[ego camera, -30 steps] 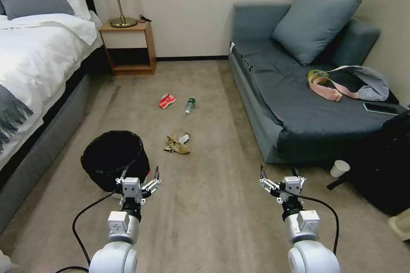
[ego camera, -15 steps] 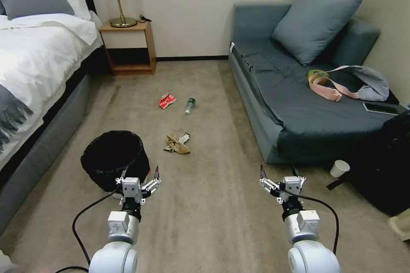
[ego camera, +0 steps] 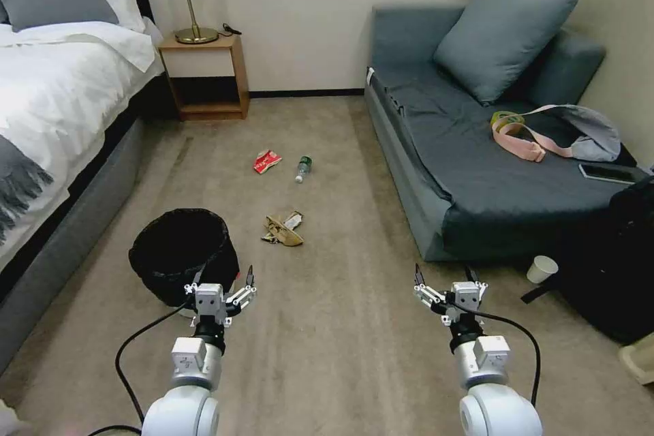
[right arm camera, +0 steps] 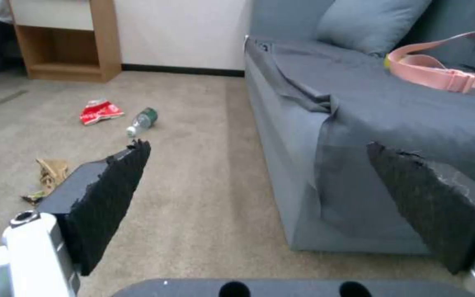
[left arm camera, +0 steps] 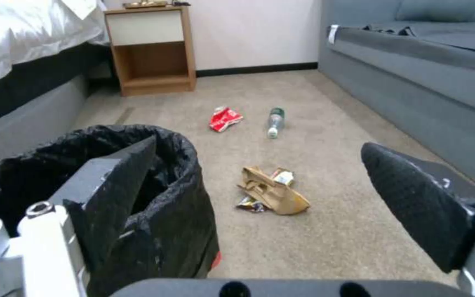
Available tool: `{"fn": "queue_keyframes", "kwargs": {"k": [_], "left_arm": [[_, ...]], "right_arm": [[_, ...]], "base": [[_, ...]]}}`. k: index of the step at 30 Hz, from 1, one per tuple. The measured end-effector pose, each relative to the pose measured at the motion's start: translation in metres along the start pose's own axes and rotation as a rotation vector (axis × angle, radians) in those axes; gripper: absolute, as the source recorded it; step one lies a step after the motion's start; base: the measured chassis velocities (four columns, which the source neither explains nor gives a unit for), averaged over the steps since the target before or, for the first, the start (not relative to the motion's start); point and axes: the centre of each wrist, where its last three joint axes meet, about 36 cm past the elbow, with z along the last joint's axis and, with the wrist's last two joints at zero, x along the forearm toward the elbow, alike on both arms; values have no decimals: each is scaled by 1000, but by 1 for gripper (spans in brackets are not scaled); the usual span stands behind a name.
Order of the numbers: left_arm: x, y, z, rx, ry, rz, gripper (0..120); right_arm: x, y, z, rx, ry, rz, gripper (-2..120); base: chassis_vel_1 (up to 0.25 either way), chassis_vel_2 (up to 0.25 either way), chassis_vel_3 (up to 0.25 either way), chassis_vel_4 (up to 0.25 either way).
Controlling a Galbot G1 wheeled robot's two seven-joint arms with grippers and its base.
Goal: Pick up the trash bin, then pick up the garbage on the floor and place it into the trash bin.
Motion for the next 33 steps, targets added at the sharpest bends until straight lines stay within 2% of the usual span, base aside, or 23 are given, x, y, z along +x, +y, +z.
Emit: {"fn": "queue_keyframes", "kwargs": {"k": [9, 12, 14, 15, 17, 18, 20, 21, 22, 23, 26, 27, 29, 30, 32, 33], "left_arm": [[0, 0, 0, 0, 2, 0, 100], [-2, 5, -4, 6, 16, -15, 100], [-6, 20, -19, 20, 36, -63, 100], [-6, 20, -19, 20, 36, -63, 100], [-10, 36, -36, 40, 62, -115, 100], [-10, 36, -36, 40, 62, -115, 100], [-13, 52, -55, 59, 87, -162, 100], [-13, 52, -55, 59, 87, -162, 100], [-14, 58, -63, 68, 98, -182, 100], [-14, 58, -63, 68, 98, -182, 100], [-15, 79, -93, 96, 134, -238, 100], [-15, 79, -93, 96, 134, -238, 100], [-14, 90, -111, 110, 154, -267, 100], [-14, 90, -111, 110, 154, -267, 100], [-12, 99, -128, 121, 172, -288, 99], [-12, 99, -128, 121, 172, -288, 99]], "right_arm": [[0, 0, 0, 0, 0, 0, 100], [-1, -1, -1, -9, 6, 1, 100], [-4, -4, -13, -44, 27, 14, 100], [-4, -4, -13, -44, 27, 14, 100], [-7, -8, -28, -90, 65, 24, 100], [-7, -8, -28, -90, 65, 24, 100], [-9, -11, -44, -132, 106, 25, 100], [-9, -11, -44, -132, 106, 25, 100], [-10, -12, -52, -149, 127, 23, 100], [-10, -12, -52, -149, 127, 23, 100], [-11, -15, -75, -195, 202, 5, 100], [-11, -15, -75, -195, 202, 5, 100], [-11, -16, -90, -215, 253, -16, 100], [-11, -16, -90, -215, 253, -16, 100], [-10, -16, -102, -225, 298, -37, 100], [-10, -16, -102, -225, 298, -37, 100]], "base": [[0, 0, 0, 0], [0, 0, 0, 0], [0, 0, 0, 0], [0, 0, 0, 0], [0, 0, 0, 0], [0, 0, 0, 0], [0, 0, 0, 0], [0, 0, 0, 0], [0, 0, 0, 0], [0, 0, 0, 0], [0, 0, 0, 0], [0, 0, 0, 0], [0, 0, 0, 0], [0, 0, 0, 0], [0, 0, 0, 0], [0, 0, 0, 0]]}}
